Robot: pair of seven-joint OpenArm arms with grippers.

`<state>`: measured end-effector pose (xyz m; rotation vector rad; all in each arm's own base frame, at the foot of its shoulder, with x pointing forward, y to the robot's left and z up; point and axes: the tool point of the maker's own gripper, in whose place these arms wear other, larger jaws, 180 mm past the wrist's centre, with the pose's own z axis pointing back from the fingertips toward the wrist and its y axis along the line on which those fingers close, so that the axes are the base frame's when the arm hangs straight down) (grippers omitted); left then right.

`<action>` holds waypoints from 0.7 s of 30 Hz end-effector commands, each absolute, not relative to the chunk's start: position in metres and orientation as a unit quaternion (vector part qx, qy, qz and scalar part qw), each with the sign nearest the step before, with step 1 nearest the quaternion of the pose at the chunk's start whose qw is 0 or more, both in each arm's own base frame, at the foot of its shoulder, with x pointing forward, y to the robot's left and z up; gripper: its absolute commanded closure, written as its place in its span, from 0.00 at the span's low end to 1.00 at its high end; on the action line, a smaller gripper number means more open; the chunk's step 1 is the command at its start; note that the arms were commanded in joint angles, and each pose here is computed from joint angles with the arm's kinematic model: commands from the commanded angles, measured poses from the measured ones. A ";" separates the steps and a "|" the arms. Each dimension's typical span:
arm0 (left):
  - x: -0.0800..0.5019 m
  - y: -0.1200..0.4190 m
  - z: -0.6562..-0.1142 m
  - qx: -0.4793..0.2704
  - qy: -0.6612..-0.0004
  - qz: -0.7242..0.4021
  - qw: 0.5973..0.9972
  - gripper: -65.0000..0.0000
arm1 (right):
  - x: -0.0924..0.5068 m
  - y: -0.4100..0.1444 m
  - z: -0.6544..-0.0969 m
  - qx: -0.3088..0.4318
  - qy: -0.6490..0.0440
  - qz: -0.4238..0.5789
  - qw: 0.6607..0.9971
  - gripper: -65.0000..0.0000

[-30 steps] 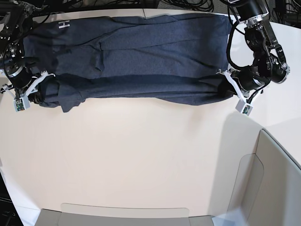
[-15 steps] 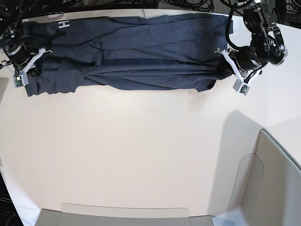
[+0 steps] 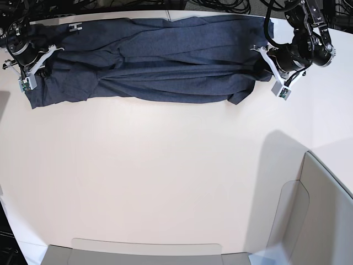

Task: Layout the t-shirt on the table in an organized manner, then fold the t-shirt properly
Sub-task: 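Lift the hem with both grippers and fold it over toward the collar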

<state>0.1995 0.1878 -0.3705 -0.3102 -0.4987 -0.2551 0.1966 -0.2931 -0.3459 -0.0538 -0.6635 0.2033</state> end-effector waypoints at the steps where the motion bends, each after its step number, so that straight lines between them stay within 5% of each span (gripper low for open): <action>1: 0.202 0.189 -0.358 -0.142 -0.265 -0.136 0.944 1.00 | 0.201 -0.298 -0.336 -0.035 -0.339 0.107 0.934 1.00; 21: 0.177 0.177 -0.352 -0.146 -0.275 -0.150 0.938 1.00 | 0.178 -0.322 -0.335 -0.057 -0.341 0.039 0.938 1.00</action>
